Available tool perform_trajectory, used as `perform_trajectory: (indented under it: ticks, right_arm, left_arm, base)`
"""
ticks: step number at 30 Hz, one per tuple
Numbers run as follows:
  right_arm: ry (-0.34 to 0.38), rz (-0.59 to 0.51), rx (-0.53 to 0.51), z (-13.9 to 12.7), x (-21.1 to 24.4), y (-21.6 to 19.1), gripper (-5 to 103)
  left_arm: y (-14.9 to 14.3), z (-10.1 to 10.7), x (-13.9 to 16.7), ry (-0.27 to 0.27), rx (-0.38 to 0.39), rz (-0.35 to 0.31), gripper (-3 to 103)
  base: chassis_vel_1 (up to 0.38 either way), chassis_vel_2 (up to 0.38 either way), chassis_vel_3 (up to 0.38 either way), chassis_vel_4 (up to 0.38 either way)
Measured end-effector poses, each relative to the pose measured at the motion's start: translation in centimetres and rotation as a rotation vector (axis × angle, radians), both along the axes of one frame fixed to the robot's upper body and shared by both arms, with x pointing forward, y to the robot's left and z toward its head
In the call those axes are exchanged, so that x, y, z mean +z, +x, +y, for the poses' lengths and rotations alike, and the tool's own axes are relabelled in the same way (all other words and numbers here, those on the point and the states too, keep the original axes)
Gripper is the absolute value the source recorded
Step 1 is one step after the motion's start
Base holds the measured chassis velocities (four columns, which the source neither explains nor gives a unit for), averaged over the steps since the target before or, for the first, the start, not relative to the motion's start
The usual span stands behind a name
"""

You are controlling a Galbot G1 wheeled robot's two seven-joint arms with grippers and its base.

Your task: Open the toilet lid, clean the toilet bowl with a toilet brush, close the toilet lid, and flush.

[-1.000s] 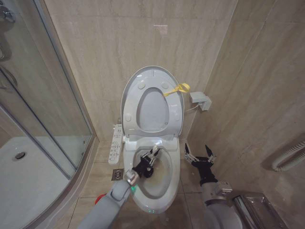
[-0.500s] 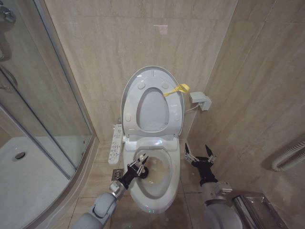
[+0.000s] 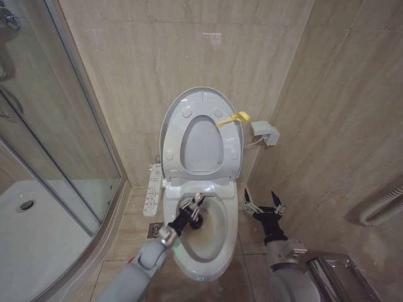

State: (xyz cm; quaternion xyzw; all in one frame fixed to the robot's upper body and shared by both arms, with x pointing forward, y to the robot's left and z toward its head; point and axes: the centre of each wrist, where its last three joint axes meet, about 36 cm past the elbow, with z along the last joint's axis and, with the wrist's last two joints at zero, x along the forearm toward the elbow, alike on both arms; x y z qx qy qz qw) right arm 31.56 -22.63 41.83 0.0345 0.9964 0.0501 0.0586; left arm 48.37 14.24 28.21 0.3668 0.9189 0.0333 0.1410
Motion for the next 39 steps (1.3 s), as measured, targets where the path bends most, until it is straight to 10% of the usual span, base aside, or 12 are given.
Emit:
perform_trajectory:
  ticks: [14,25,33,39]
  right_arm:
    - [0.0,0.0,0.0,0.0,0.0,0.0,100]
    - [0.0,0.0,0.0,0.0,0.0,0.0,100]
    - [0.0,0.0,0.0,0.0,0.0,0.0,100]
    - [0.0,0.0,0.0,0.0,0.0,0.0,100]
  left_arm:
    - [2.3,-8.6,0.2,-0.055,-0.081,0.019,18]
    - [2.9,-7.2,-4.1,0.004,-0.047,0.079,18]
    - [2.5,-9.8,-0.1,-0.055,-0.091,0.018,18]
    - [0.3,-10.7,-2.5,-0.061,-0.114,0.05,18]
  base:
    - [0.0,0.0,0.0,0.0]
    - [0.0,0.0,0.0,0.0]
    - [0.0,0.0,0.0,0.0]
    - [0.0,0.0,0.0,0.0]
